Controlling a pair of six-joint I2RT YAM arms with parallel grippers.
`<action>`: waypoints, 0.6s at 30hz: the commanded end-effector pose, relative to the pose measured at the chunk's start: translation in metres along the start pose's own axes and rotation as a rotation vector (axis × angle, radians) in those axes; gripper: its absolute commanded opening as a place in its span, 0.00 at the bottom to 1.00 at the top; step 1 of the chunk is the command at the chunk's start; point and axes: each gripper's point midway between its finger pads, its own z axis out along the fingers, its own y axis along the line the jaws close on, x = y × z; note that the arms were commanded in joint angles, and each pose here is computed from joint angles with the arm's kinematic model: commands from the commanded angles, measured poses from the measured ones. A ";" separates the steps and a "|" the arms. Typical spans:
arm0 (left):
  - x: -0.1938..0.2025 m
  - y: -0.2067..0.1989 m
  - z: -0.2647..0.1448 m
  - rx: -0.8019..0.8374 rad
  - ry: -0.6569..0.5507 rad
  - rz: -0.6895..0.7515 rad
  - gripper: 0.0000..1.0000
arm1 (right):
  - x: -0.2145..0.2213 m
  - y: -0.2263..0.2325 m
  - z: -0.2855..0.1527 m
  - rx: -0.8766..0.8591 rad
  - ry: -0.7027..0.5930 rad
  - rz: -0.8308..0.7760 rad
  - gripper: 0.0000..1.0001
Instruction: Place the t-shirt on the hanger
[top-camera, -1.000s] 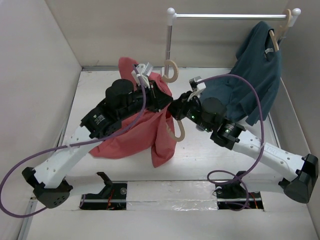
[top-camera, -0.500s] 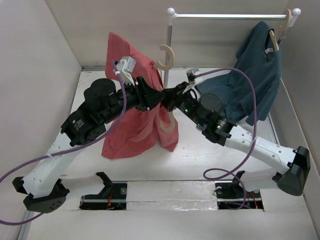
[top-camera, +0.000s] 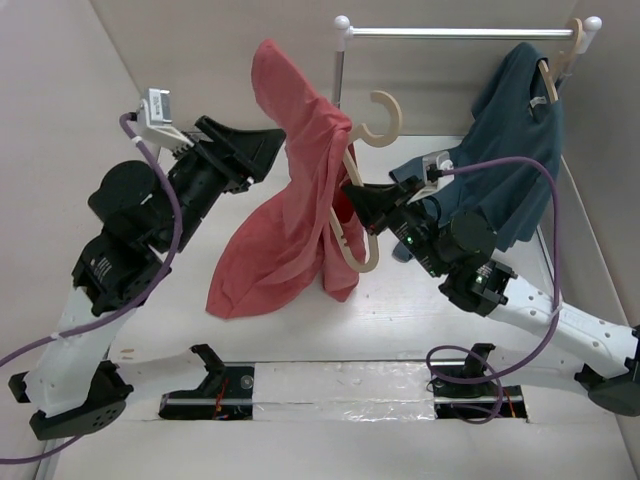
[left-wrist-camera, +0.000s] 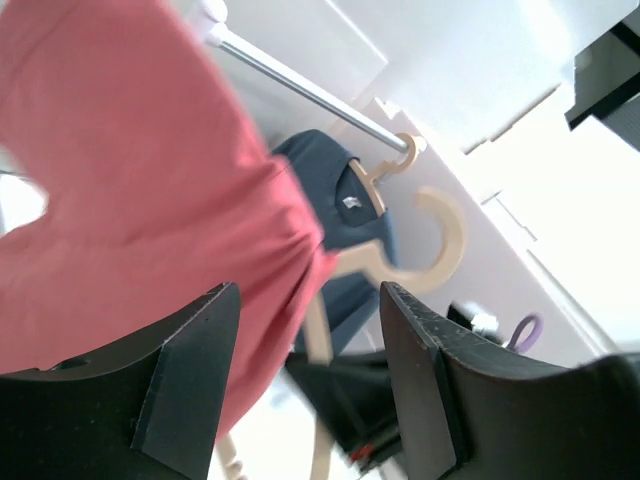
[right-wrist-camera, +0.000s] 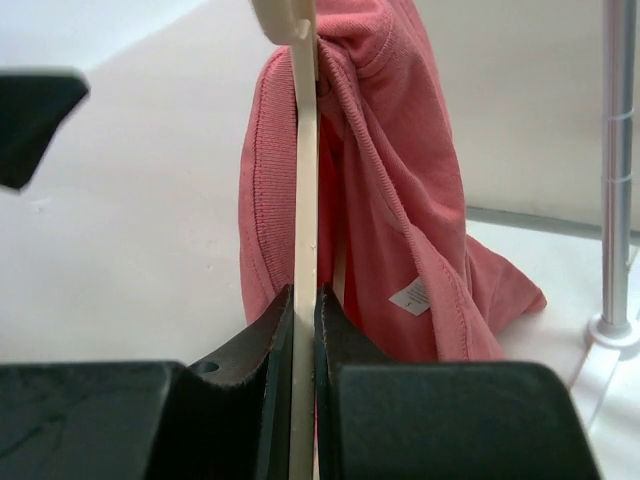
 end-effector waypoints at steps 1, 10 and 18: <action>0.004 -0.017 0.030 0.031 -0.015 -0.064 0.55 | -0.025 0.008 -0.009 -0.012 -0.072 0.009 0.00; 0.038 -0.021 0.080 0.022 0.069 -0.064 0.68 | -0.028 0.013 -0.020 -0.020 -0.067 0.001 0.00; 0.051 0.007 0.094 -0.095 0.038 -0.103 0.68 | -0.035 0.017 -0.022 -0.029 -0.079 -0.003 0.00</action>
